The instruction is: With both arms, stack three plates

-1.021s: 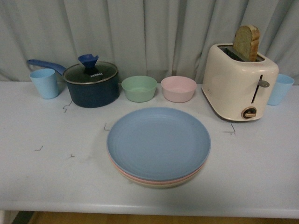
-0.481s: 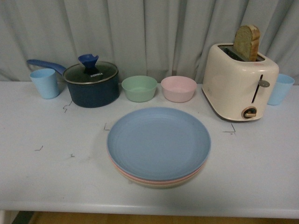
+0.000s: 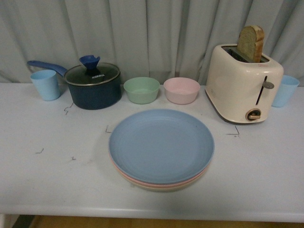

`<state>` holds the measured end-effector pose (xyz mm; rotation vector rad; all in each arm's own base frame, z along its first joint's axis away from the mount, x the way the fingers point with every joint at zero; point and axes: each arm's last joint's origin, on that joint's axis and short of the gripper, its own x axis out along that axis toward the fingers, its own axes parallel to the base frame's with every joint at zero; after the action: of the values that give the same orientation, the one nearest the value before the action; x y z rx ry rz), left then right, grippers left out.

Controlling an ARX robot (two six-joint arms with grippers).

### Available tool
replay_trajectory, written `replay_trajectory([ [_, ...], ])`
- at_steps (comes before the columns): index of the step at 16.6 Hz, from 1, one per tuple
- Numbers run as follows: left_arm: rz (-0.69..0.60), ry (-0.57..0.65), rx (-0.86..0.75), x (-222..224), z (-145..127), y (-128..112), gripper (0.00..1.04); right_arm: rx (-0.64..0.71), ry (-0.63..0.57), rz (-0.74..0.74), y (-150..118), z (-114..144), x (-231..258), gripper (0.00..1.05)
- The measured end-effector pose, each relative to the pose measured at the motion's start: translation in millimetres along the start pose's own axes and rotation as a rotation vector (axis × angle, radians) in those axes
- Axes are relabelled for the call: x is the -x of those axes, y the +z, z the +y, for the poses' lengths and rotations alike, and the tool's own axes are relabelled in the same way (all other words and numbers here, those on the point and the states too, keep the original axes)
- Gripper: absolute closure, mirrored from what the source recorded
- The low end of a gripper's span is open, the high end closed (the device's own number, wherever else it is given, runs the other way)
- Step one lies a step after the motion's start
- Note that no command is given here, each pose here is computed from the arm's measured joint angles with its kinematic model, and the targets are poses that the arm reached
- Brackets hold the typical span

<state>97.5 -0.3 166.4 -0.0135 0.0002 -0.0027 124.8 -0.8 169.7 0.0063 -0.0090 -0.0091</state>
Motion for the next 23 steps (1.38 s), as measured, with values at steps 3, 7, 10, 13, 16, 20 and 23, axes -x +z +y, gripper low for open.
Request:
replay_trajectory([
  [3,0.0,0.0,0.0,0,0,0,0.07,0.0,0.0,-0.004,1,0,7,1.03],
  [7,0.0,0.0,0.0,0,0,0,0.07,0.0,0.0,-0.005,1,0,10,1.03],
  [10,0.0,0.0,0.0,0,0,0,0.07,0.0,0.0,-0.003,1,0,13,1.03],
  [13,0.0,0.0,0.0,0,0,0,0.07,0.0,0.0,-0.004,1,0,13,1.03],
  [16,0.0,0.0,0.0,0,0,0,0.07,0.0,0.0,-0.003,0,0,15,1.03],
  [20,0.001,0.0,0.0,0,0,0,0.07,0.0,0.003,-0.018,0,0,28,1.03],
  [23,0.0,0.0,0.0,0,0,0,0.07,0.0,0.002,0.006,-3,0,28,0.97],
])
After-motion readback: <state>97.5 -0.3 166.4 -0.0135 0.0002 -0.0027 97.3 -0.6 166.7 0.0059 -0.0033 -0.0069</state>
